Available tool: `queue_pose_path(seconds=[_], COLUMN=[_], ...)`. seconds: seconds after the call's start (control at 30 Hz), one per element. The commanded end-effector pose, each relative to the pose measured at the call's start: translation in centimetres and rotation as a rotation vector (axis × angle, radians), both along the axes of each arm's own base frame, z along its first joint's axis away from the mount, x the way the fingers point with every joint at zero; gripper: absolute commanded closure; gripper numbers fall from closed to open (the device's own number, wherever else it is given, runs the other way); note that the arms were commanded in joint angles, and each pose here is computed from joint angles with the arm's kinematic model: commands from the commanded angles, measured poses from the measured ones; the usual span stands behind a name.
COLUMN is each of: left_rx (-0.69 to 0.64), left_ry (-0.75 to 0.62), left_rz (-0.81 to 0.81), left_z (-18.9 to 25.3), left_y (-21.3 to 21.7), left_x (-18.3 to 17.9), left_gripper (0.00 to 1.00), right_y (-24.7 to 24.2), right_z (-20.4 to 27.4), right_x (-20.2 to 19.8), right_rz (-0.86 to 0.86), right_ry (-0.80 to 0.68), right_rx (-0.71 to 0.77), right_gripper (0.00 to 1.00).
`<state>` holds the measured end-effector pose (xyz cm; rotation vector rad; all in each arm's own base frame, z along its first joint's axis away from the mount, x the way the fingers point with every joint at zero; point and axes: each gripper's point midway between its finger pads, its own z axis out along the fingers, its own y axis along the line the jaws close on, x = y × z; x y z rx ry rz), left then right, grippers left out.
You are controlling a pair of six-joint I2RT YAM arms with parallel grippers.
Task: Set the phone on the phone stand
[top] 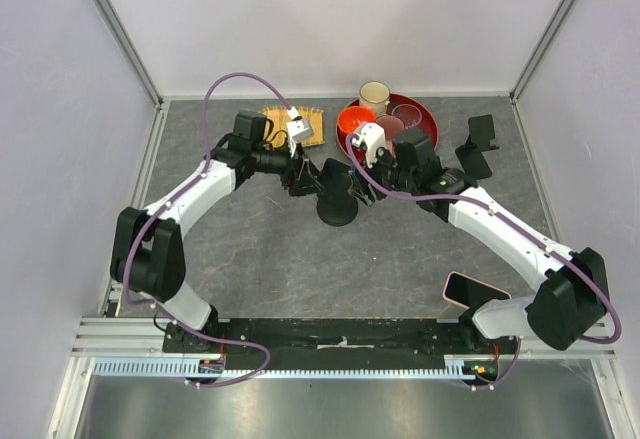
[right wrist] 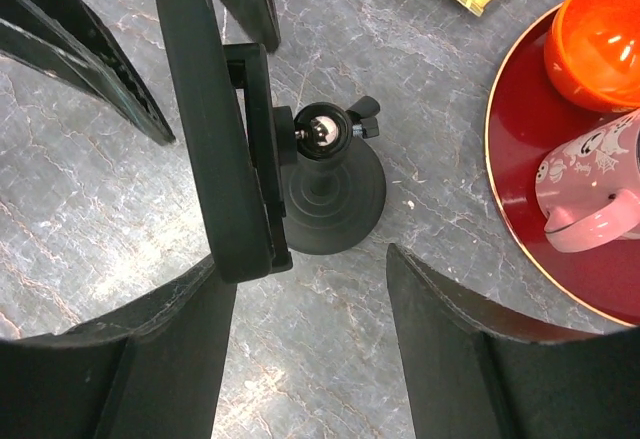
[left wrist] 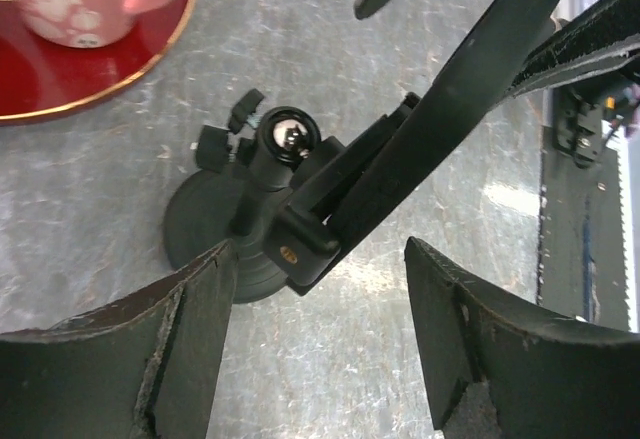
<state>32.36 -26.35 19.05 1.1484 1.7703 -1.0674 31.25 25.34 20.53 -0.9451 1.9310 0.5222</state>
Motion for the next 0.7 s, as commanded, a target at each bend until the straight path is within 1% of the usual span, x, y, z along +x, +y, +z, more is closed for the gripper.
queue_pose_path(seconds=[0.0, 0.17, 0.43, 0.53, 0.63, 0.67], left_rx=[-0.100, -0.123, -0.130, -0.113, -0.083, -0.075], left_ry=[-0.054, -0.057, -0.078, -0.071, -0.074, -0.085], left_rz=[-0.161, -0.174, -0.156, -0.150, -0.133, -0.124], left_z=[1.2, 1.0, 1.4, 0.7, 0.1, 0.2], left_y=[-1.6, -1.8, -1.8, -1.9, -2.0, -2.0], left_x=[-0.6, -0.5, -0.6, -0.5, -0.4, -0.4], left_gripper=[0.29, 0.32, 0.43, 0.53, 0.72, 0.90], right_y=[0.3, 0.7, 0.9, 0.9, 1.0, 1.1], right_z=[1.3, 1.8, 1.5, 1.5, 1.3, 1.2], right_x=[0.2, -0.5, -0.6, -0.6, -0.6, -0.6], right_rz=[0.024, 0.057, 0.067, 0.066, 0.070, 0.070], right_ry=[-0.031, -0.039, -0.027, -0.028, -0.022, -0.020], right_rx=[0.030, 0.061, 0.068, 0.069, 0.071, 0.071], right_gripper=[0.33, 0.33, 0.33, 0.33, 0.33, 0.33])
